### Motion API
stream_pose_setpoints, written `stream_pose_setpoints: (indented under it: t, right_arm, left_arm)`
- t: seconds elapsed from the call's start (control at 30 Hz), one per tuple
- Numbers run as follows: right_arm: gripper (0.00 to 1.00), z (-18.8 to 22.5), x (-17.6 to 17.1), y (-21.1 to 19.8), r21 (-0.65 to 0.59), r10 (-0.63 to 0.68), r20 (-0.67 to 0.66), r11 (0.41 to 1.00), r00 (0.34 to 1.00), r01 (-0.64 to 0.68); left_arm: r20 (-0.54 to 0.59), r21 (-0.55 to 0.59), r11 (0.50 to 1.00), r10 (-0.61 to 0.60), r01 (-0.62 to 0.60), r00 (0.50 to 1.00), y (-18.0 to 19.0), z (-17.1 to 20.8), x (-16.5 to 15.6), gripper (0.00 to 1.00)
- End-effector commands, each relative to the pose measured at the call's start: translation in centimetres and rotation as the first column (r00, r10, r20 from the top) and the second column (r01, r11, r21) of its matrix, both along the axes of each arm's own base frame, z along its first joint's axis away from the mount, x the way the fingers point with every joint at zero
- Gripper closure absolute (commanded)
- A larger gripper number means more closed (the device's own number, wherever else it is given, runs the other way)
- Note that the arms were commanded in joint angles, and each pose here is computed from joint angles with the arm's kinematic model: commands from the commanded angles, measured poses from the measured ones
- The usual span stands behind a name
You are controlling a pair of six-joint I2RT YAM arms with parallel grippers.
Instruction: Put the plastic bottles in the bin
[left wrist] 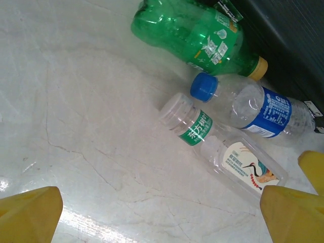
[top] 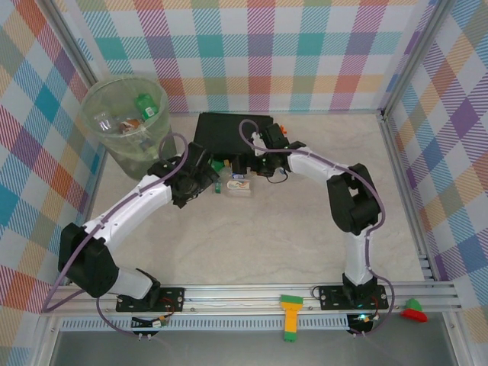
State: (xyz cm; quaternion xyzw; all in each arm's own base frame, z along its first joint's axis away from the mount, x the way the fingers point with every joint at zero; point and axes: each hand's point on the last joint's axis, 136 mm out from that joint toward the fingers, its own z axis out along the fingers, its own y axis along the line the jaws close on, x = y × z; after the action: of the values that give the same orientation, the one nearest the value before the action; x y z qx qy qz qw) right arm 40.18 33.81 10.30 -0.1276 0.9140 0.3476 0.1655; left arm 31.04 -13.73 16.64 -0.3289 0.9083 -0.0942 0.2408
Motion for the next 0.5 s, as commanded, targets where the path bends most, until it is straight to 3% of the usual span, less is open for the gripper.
stream_pose_setpoints:
  t: [0.0,0.47]
  right_arm:
    - [0.14,-0.1,-0.3,1.1,0.006,0.048,0.007,0.999,0.999,-0.048]
    - [0.14,0.8,-7.7,2.5,0.071,0.091,-0.073,0.994,0.993,-0.086]
  left_arm:
    - [0.009,0.017,0.999,0.038,-0.038,0.999,1.0,0.4,-1.0,0.00]
    - [-0.018,0.034,0.998,0.061,-0.061,0.998,1.4,-0.9,-1.3,0.00]
